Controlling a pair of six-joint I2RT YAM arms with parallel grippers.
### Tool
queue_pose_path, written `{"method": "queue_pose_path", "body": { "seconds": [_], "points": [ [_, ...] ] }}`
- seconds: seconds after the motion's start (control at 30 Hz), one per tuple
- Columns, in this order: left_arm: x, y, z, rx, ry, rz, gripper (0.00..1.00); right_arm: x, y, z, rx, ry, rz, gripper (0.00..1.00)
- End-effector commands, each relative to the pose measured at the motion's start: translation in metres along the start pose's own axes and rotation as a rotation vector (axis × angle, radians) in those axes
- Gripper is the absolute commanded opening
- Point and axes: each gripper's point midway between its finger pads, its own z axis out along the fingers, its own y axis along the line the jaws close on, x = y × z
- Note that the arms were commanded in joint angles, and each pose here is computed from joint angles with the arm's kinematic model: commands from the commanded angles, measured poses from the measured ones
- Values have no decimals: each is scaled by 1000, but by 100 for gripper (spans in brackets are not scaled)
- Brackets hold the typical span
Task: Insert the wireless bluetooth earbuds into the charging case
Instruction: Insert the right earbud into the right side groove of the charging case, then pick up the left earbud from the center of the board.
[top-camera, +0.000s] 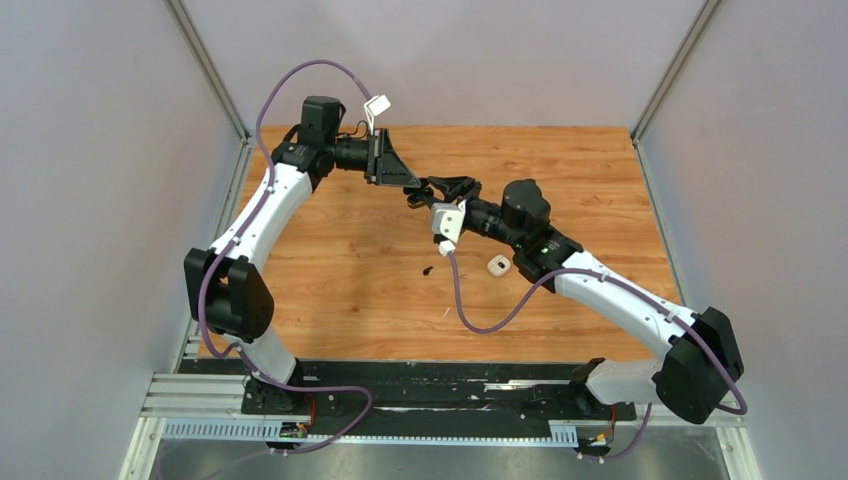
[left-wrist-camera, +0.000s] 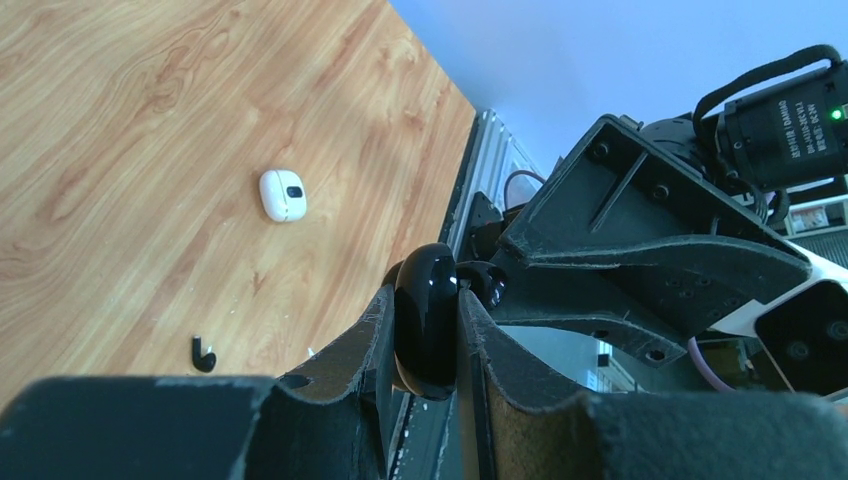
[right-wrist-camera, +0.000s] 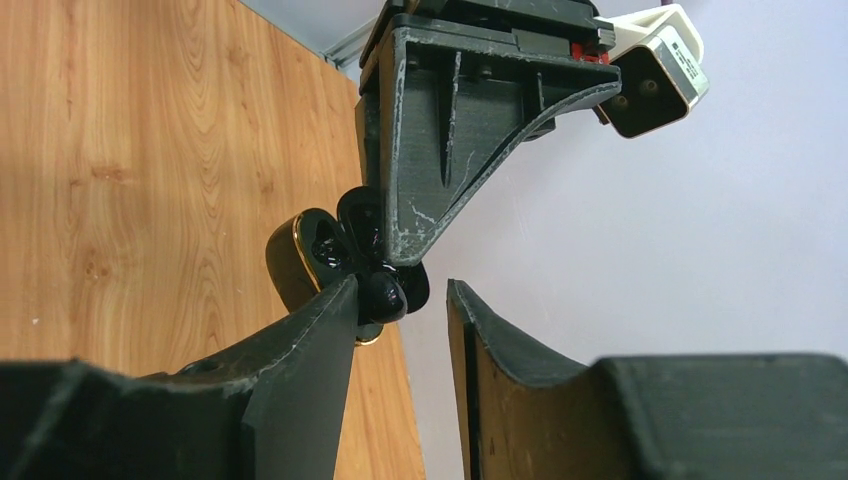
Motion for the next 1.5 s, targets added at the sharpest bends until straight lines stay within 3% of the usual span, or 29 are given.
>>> {"method": "queue_pose_path", "body": {
  "seconds": [0.0, 0.43, 0.67, 0.9, 1.03, 1.27, 1.47],
  "points": [
    [-6, -20, -3, 70, -4, 36, 0, -2, 5, 4, -67, 6, 134, 44],
    [-6, -19, -3, 69, -5, 40, 0, -2, 2, 0, -185, 37, 396, 51],
    [-7, -16, -3, 59, -8, 40, 0, -35, -9, -21, -229, -17, 567, 64],
    [-4, -11, -3, 39, -3, 52, 0, -20, -30, -45, -187, 13, 930, 70],
    [3, 0, -11, -28, 9, 63, 0, -2, -15, -56, -208, 36, 938, 68],
    [17, 28, -46, -238, 99, 281, 0, 54, 64, -56, -378, 143, 866, 51],
    [29, 31, -73, -319, 111, 286, 0, 103, 118, -41, -564, 193, 738, 46]
  ]
}}
